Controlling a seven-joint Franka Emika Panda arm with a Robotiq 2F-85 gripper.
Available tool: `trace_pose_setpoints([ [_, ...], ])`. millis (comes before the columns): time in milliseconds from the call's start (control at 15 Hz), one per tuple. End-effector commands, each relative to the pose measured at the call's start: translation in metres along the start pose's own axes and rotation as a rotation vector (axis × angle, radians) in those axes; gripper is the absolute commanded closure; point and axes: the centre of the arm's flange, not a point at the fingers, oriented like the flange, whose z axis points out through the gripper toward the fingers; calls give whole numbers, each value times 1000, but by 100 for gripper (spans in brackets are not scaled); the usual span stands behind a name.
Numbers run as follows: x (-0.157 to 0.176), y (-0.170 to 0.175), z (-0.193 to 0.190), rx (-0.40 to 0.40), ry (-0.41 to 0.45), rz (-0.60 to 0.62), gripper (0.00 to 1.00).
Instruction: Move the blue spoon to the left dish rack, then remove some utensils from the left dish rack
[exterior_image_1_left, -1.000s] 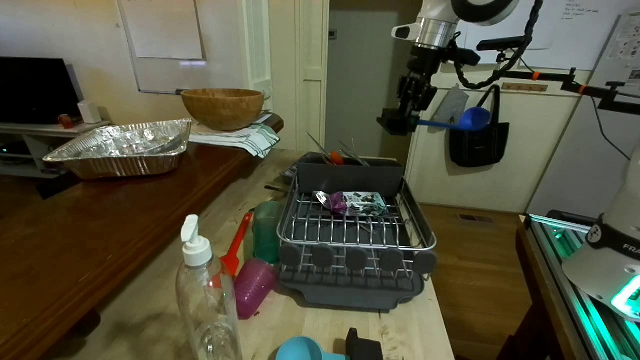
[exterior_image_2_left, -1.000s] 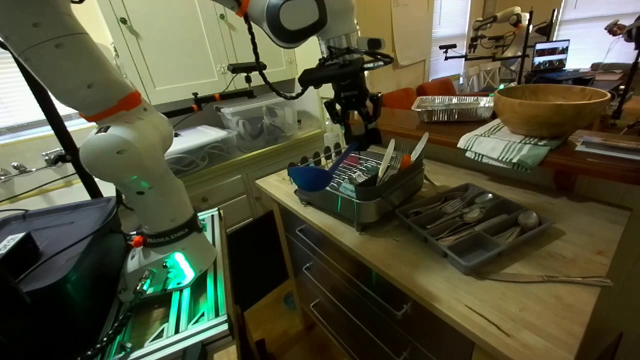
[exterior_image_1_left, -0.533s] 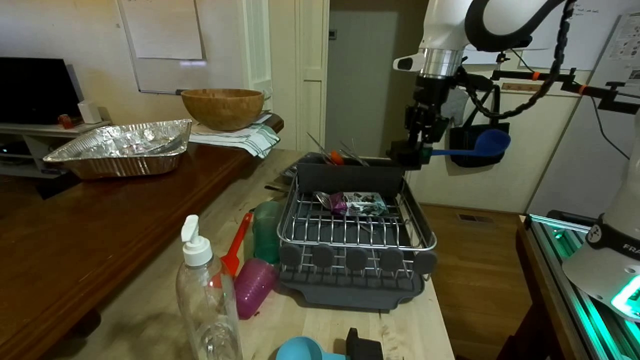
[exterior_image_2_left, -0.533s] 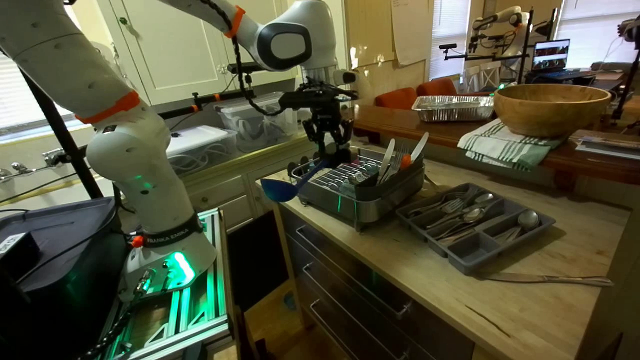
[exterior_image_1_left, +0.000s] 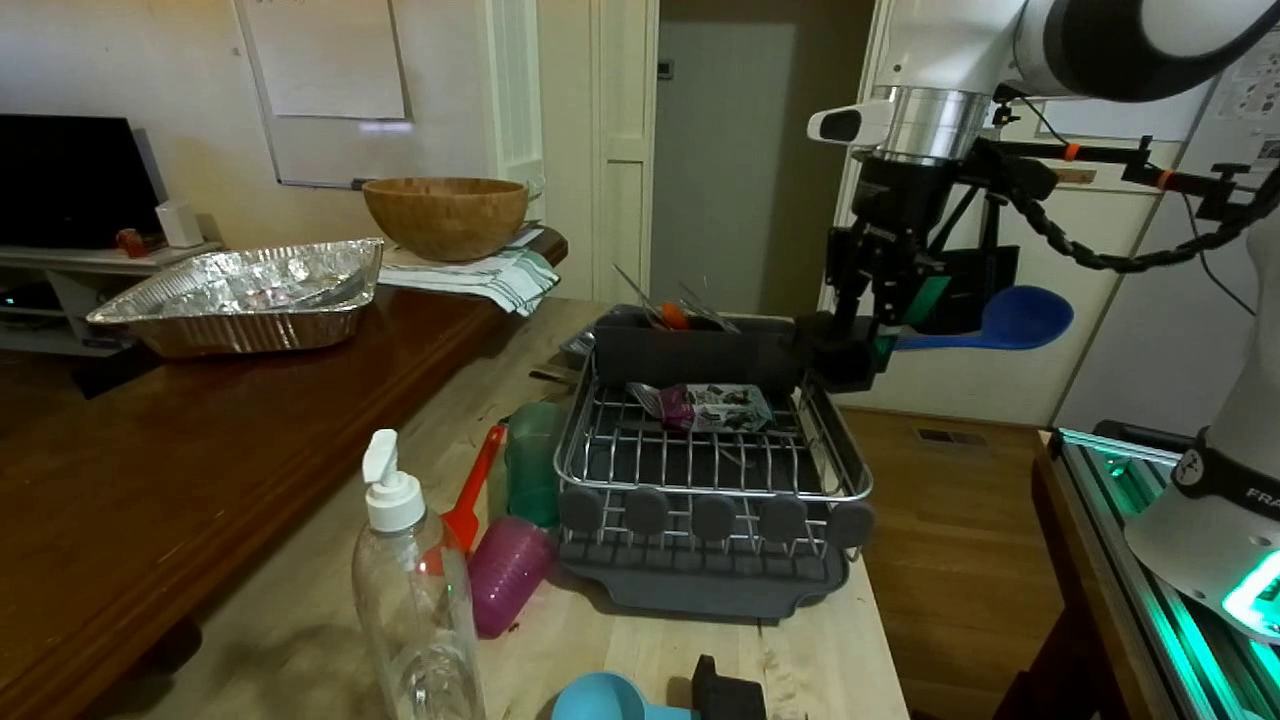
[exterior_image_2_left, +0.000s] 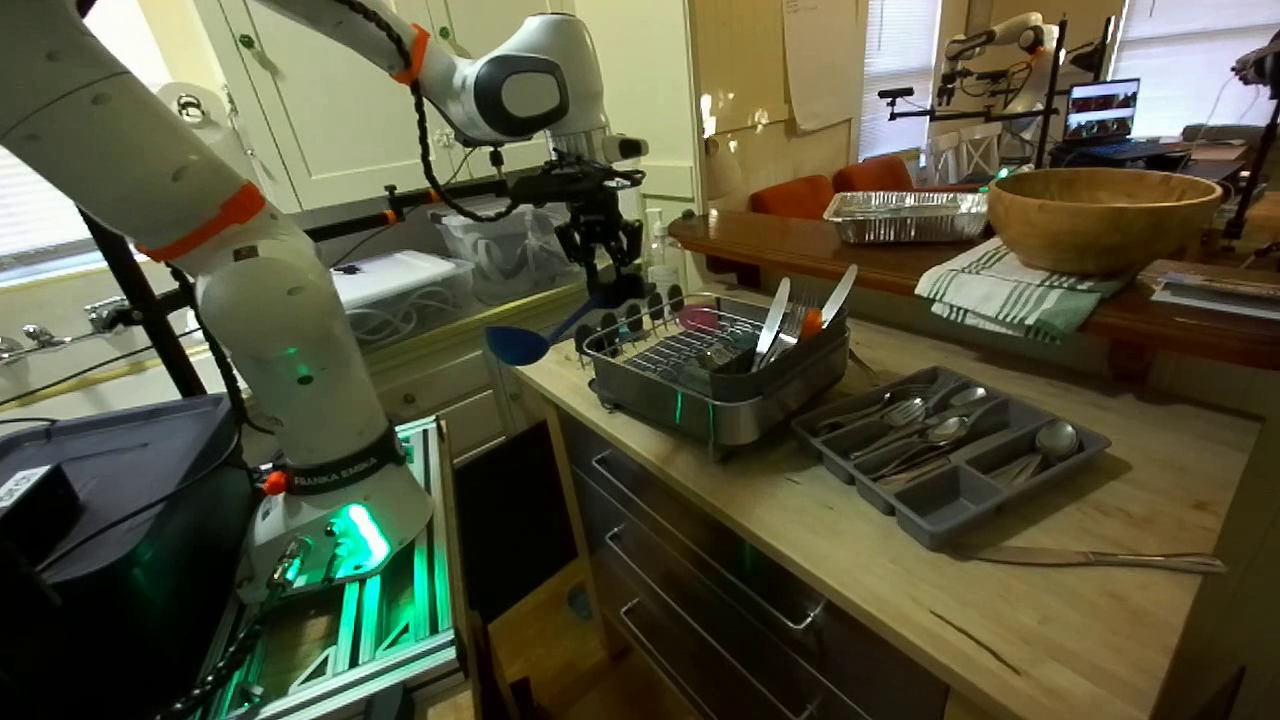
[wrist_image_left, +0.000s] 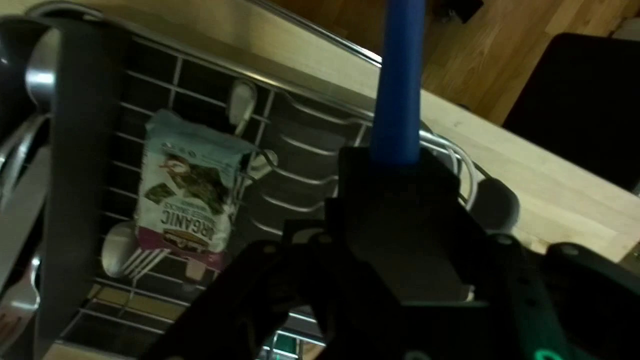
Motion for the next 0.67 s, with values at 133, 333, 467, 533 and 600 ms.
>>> trace_pose_setpoints([
  [133, 29, -31, -7, 65, 41, 23, 49],
  [333, 39, -33, -5, 82, 39, 29, 49],
  [467, 39, -25, 7, 121, 56, 184, 74],
  [533, 47, -24, 12, 126, 57, 234, 74],
  [600, 55, -24, 17, 122, 62, 286, 74],
])
